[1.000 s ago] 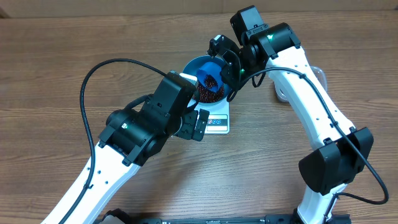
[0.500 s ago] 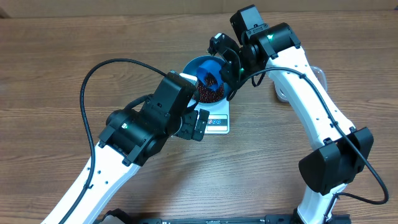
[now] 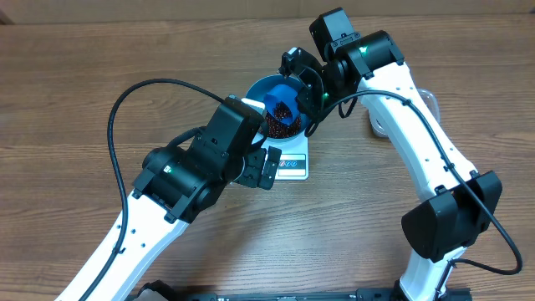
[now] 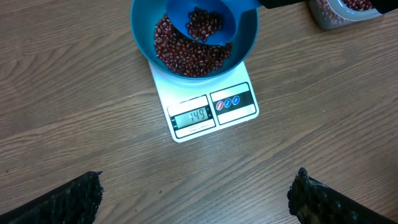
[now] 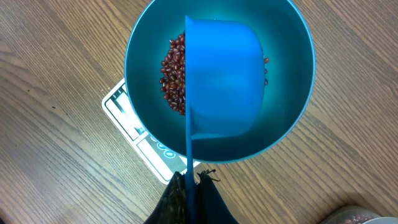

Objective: Scoop item into bowl and weigh 150g on scale

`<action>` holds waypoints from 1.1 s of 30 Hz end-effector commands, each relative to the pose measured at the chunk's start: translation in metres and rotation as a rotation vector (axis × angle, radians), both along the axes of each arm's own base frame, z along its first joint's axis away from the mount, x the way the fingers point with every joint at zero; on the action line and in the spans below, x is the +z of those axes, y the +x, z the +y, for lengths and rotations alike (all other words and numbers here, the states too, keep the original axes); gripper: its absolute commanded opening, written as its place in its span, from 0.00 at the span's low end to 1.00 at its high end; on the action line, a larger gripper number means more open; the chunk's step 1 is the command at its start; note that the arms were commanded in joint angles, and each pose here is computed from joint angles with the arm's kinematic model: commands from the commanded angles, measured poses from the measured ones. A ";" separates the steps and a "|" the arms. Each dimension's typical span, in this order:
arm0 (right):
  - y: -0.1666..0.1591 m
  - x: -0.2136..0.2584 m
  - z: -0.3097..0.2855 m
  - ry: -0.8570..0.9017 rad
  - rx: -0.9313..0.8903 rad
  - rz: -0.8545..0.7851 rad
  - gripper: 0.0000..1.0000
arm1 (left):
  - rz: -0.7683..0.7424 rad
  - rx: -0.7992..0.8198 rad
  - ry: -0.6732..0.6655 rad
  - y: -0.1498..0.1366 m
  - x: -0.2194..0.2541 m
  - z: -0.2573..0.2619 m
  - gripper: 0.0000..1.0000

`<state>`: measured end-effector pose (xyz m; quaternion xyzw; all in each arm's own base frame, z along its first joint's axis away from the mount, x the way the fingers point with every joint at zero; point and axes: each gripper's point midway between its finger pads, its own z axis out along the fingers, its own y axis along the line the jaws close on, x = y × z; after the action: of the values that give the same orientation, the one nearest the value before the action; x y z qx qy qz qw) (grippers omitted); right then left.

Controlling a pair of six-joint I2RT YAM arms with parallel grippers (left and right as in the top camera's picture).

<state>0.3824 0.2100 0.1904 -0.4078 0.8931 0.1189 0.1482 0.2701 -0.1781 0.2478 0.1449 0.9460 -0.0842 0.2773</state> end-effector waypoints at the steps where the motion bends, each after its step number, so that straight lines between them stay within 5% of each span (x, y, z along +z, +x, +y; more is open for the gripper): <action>1: -0.001 0.027 0.002 0.042 0.001 -0.058 0.04 | -0.014 0.002 0.004 0.003 0.003 0.001 1.00; 20: 0.009 0.029 -0.003 0.041 -0.082 -0.074 0.04 | -0.014 0.002 0.004 0.003 0.003 0.001 0.99; 26: 0.022 0.050 -0.020 0.338 -0.173 0.038 0.04 | -0.014 0.002 0.004 0.003 0.003 0.001 0.99; 33: 0.047 0.103 -0.125 0.788 -0.359 0.080 0.04 | -0.014 0.002 0.004 0.003 0.003 0.001 1.00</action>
<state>0.4351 0.1030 0.2378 -0.1716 0.8944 0.3501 0.2193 0.2701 -0.1781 0.2478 0.1449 0.9460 -0.0842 0.2773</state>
